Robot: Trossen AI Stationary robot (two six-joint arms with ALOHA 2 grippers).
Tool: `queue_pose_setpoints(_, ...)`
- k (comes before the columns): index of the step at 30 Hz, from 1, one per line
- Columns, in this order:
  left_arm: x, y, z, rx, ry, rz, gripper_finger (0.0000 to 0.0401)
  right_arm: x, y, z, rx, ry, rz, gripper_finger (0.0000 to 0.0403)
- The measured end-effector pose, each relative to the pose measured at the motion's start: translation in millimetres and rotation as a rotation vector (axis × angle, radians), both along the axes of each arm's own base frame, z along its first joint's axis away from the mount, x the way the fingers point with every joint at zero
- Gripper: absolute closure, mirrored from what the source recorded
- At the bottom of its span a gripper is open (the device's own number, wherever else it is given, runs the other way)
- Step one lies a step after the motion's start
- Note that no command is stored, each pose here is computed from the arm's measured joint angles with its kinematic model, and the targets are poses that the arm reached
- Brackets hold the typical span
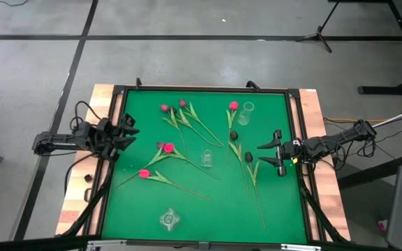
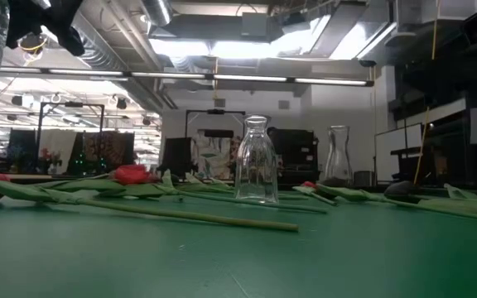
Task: Sort flowers into vase by color
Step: Put the middle left pink tulip into the top transparent vase
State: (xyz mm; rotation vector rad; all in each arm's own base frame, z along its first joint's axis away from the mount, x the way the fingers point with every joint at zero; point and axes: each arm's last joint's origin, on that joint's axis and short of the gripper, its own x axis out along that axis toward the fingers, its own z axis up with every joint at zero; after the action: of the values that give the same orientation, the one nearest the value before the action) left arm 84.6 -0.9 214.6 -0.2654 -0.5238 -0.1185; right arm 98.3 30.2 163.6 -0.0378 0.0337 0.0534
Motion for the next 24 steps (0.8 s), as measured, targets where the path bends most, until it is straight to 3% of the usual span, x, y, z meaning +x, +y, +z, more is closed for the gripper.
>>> queue_pose_setpoints(4,0,0,-1,-0.024,0.01,-0.015,0.0267,0,-1,1,-0.083,-0.012,-0.016,0.021)
queue_pose_setpoints(8,0,0,0,-0.092,0.009,-0.056,0.0267,0,0,5,-0.063,-0.051,-0.012,0.021)
queue_pose_setpoints(13,0,0,0,-0.172,0.009,-0.103,0.0267,-1,1,11,0.181,-0.058,0.052,0.021)
queue_pose_setpoints(18,-3,0,5,-0.251,-0.046,-0.165,0.0267,-1,-1,19,0.279,-0.118,0.006,0.021)
queue_pose_setpoints(24,-5,1,11,-0.328,-0.068,-0.169,0.0267,-1,-5,20,0.375,-0.139,-0.157,0.021)
